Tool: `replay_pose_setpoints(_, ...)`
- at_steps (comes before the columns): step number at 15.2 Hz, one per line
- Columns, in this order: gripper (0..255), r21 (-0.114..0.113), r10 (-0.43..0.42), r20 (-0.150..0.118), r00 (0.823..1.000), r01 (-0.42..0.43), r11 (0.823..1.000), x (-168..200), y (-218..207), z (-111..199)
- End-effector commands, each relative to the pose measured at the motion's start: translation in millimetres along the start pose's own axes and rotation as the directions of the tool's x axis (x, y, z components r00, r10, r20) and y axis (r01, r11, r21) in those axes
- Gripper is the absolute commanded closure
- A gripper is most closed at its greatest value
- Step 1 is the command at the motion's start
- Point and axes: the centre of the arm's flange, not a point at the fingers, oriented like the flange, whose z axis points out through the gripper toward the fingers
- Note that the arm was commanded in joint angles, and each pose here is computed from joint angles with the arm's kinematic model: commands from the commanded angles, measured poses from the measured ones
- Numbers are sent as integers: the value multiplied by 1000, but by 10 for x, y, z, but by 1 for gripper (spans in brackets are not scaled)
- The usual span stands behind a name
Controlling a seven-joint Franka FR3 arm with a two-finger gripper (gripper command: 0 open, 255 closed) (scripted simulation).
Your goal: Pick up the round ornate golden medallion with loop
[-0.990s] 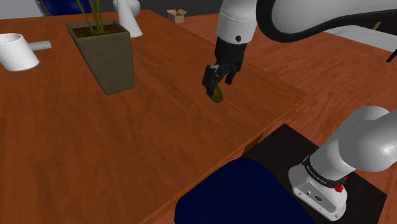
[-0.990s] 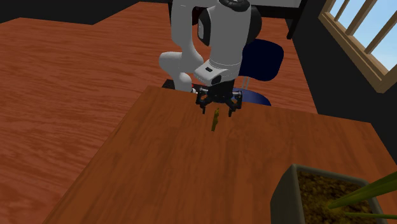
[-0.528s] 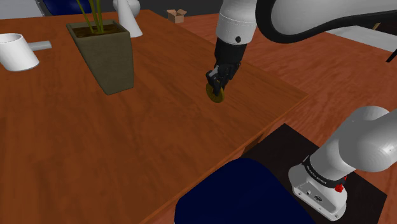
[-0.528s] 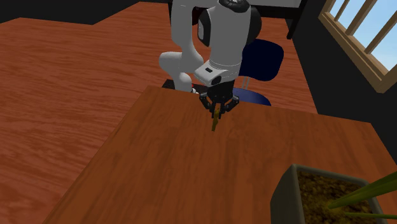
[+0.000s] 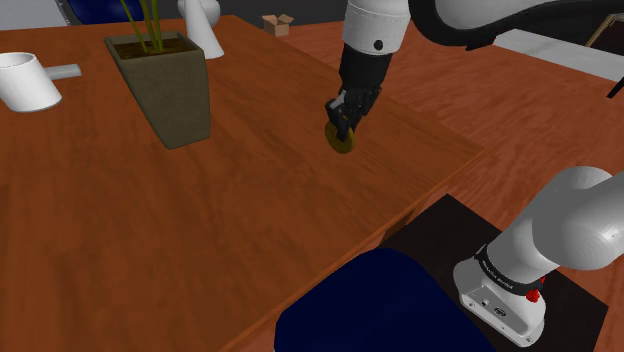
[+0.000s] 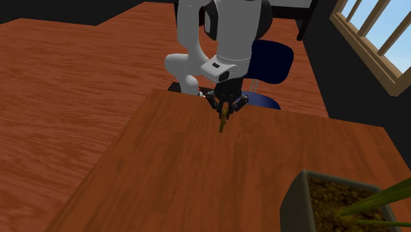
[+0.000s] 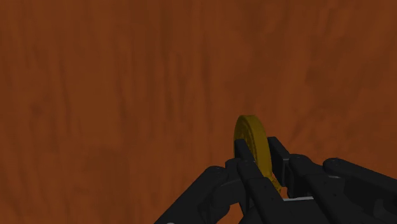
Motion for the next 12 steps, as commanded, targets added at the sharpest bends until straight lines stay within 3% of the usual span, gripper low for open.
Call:
replay_pose_setpoints(1, 255, 0, 0, 0, 1000, 0, 1000, -1, -8, -109)
replay_pose_setpoints(12, 255, 0, 0, 0, 1000, 0, 1000, 32, 5, -591)
